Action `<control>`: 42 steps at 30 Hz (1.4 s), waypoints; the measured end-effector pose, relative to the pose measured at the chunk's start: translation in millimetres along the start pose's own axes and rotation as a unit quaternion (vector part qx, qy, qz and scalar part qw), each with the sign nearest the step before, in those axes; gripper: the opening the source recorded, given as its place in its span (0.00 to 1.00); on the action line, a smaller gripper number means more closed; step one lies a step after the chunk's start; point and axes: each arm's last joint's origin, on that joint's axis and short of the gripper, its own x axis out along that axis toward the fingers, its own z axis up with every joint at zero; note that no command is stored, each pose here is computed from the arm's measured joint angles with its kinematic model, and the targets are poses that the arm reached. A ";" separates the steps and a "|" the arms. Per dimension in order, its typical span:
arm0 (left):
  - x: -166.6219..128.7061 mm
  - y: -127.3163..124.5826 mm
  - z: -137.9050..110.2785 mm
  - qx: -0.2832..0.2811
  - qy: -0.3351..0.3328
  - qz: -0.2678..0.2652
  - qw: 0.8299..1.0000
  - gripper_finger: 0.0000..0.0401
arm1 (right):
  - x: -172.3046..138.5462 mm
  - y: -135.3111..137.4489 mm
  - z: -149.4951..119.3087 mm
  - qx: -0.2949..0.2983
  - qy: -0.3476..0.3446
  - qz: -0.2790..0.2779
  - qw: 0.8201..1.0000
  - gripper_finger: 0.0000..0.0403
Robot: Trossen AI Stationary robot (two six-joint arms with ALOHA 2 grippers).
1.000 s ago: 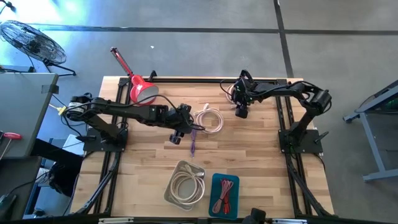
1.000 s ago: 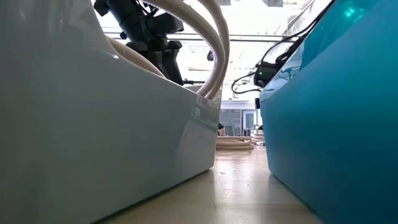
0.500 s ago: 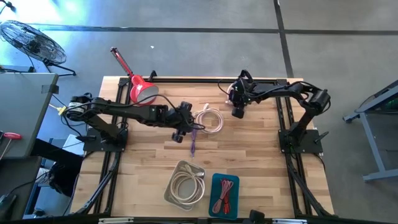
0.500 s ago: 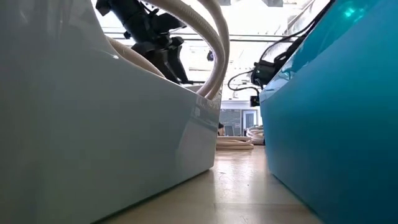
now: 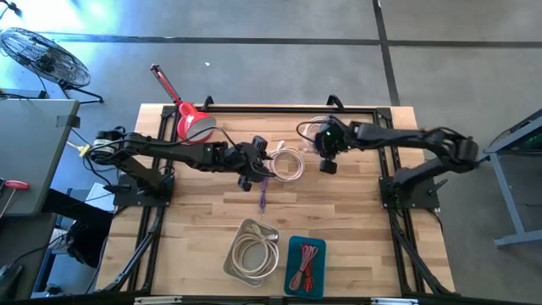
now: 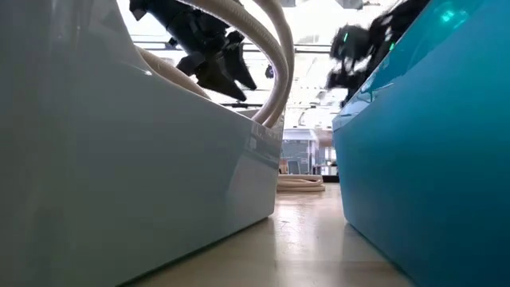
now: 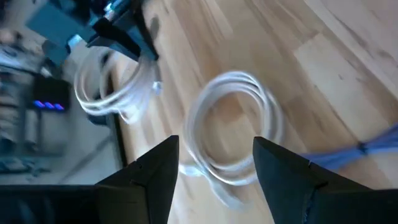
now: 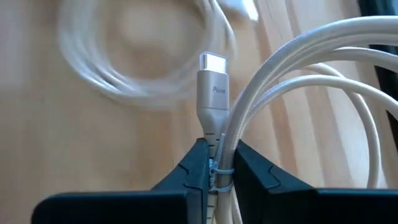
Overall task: Pick & Place USB Port
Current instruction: Put the light brown HDMI cable into the white bin
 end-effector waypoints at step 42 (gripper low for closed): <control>-3.3 -13.0 62.5 0.301 -0.118 0.187 0.928 0.49 | -64.0 82.0 37.7 -0.107 -0.240 0.218 0.940 0.09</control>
